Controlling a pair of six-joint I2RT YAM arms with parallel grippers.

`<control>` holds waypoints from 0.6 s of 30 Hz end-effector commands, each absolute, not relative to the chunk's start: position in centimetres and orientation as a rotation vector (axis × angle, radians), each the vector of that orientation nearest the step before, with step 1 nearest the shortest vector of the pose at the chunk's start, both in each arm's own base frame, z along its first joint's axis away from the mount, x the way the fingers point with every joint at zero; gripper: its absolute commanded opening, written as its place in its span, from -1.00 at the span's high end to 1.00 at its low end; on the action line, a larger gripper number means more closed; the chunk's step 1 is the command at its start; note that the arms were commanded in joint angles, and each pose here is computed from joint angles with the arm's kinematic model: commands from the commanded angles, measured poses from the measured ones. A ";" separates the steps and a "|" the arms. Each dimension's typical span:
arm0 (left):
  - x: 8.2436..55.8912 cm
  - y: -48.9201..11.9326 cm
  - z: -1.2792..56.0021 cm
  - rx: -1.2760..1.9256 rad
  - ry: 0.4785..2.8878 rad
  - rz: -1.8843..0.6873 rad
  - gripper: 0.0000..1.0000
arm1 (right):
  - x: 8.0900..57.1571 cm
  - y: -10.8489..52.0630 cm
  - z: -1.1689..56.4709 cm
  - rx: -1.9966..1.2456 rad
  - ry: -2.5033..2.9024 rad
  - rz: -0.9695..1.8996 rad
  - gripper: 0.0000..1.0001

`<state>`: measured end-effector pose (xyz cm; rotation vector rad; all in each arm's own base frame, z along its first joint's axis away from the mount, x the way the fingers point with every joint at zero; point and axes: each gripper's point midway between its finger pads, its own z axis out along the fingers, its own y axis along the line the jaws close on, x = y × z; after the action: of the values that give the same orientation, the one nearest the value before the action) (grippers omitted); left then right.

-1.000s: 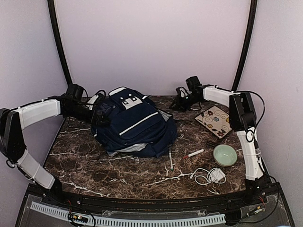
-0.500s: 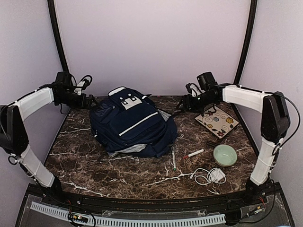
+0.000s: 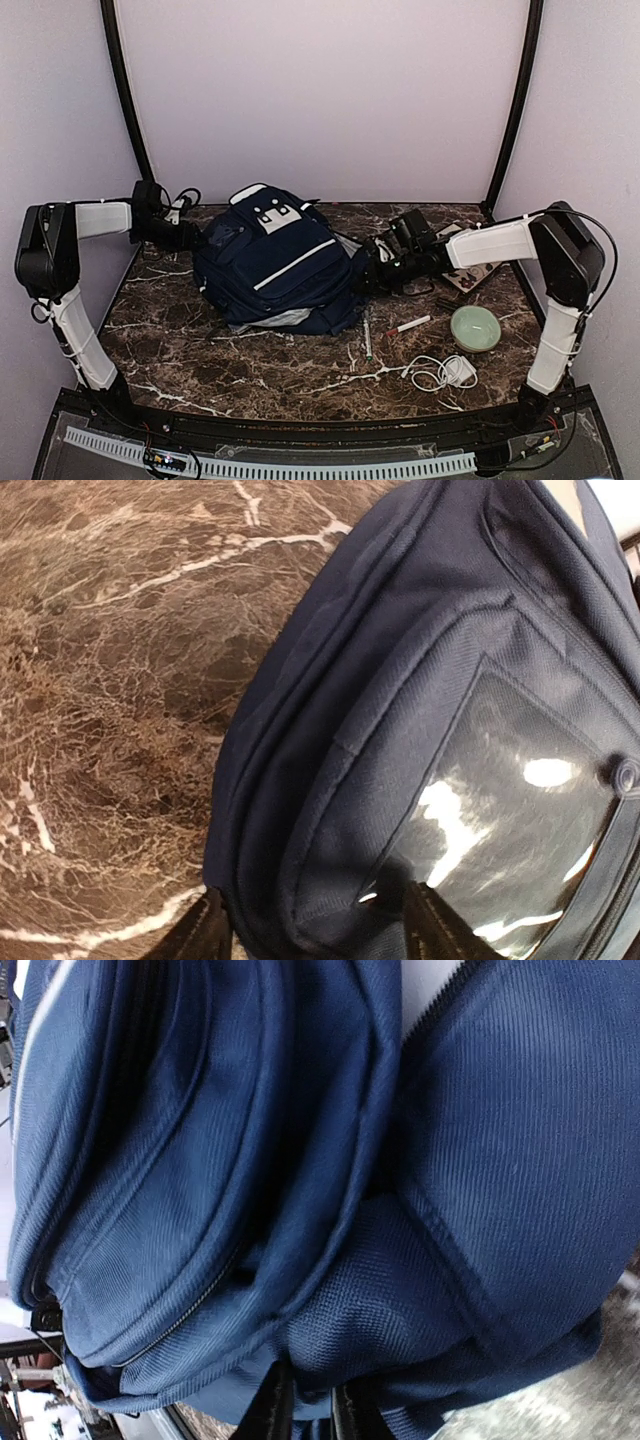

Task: Pack the student bag
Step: Rotate the student bag at the center of the board.

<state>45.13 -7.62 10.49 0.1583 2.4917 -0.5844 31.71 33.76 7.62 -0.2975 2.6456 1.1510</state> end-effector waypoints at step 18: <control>29.7 -14.5 20.4 0.599 2.151 -0.460 -0.35 | 43.4 23.2 13.2 -0.065 2.468 0.881 -0.02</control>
<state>30.87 -15.22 15.26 0.4872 2.3997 -0.6153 45.72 24.42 11.32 -0.0199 2.4858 0.9931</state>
